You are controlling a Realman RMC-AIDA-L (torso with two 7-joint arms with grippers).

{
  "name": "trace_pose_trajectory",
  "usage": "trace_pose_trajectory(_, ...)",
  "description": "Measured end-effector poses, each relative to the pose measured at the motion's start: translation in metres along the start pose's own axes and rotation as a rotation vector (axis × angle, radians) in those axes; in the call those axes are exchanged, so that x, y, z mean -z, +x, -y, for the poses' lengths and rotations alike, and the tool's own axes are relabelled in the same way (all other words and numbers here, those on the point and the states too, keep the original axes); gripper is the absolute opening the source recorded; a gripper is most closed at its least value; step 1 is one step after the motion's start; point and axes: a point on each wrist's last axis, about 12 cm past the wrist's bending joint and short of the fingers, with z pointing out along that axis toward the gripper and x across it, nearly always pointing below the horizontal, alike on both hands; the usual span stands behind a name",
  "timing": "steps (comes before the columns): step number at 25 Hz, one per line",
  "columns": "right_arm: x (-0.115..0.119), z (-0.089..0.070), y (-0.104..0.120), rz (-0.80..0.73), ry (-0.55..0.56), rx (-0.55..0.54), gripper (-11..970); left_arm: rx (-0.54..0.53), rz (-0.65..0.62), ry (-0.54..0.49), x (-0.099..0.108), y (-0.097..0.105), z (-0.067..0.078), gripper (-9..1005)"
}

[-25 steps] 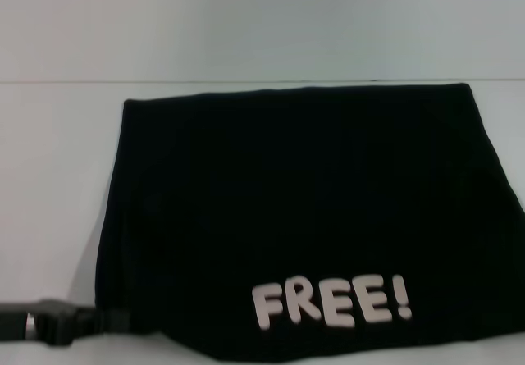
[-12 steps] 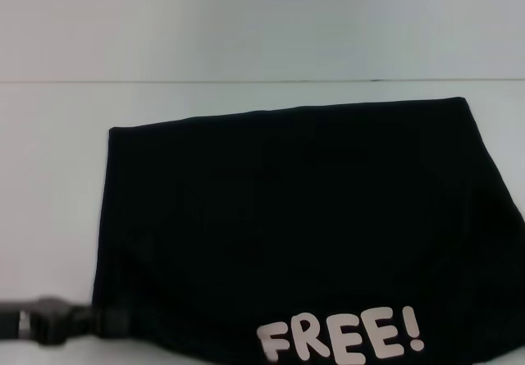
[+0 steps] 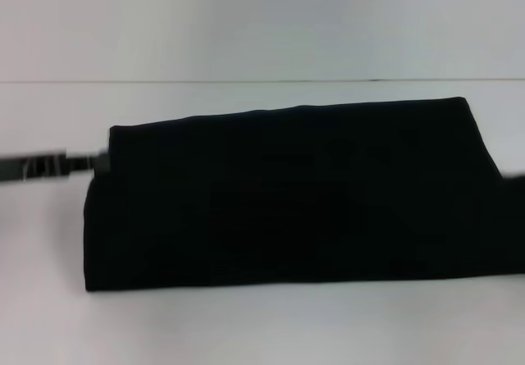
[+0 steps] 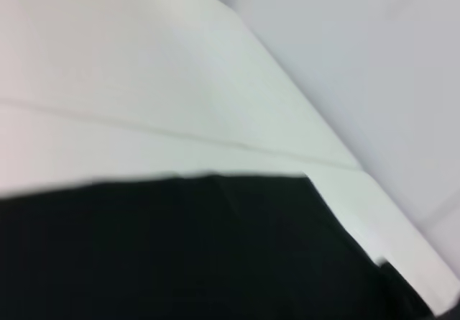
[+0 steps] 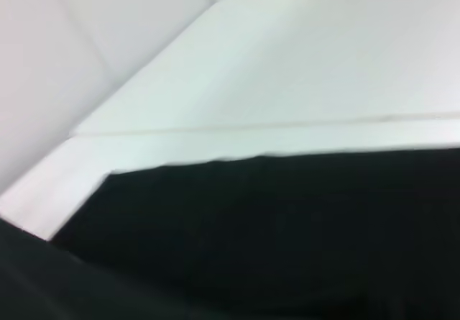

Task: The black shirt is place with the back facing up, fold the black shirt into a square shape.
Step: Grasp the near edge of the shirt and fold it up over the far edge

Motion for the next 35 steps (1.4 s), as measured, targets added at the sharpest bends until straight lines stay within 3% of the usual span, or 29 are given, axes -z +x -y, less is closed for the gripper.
trace_pose_trajectory(6, -0.043, 0.014, -0.041, -0.007, 0.15, 0.014, 9, -0.015, 0.026, -0.14, -0.039, -0.034, -0.007, 117)
trace_pose_trajectory(11, -0.081, 0.013, -0.073, -0.02, 0.242, 0.056, 10, -0.06, 0.003, -0.285, -0.072, -0.045, -0.012, 123)
trace_pose_trajectory(21, -0.132, -0.004, -0.114, 0.011, 0.359, 0.151, 9, -0.092, 0.047, -0.36, -0.081, -0.059, -0.013, 134)
trace_pose_trajectory(28, -0.138, -0.008, -0.129, 0.042, 0.382, 0.172, 10, -0.109, 0.067, -0.371, -0.08, -0.069, -0.011, 142)
trace_pose_trajectory(35, -0.143, -0.007, -0.123, 0.042, 0.412, 0.169, 9, -0.097, 0.079, -0.403, -0.09, -0.064, -0.013, 150)
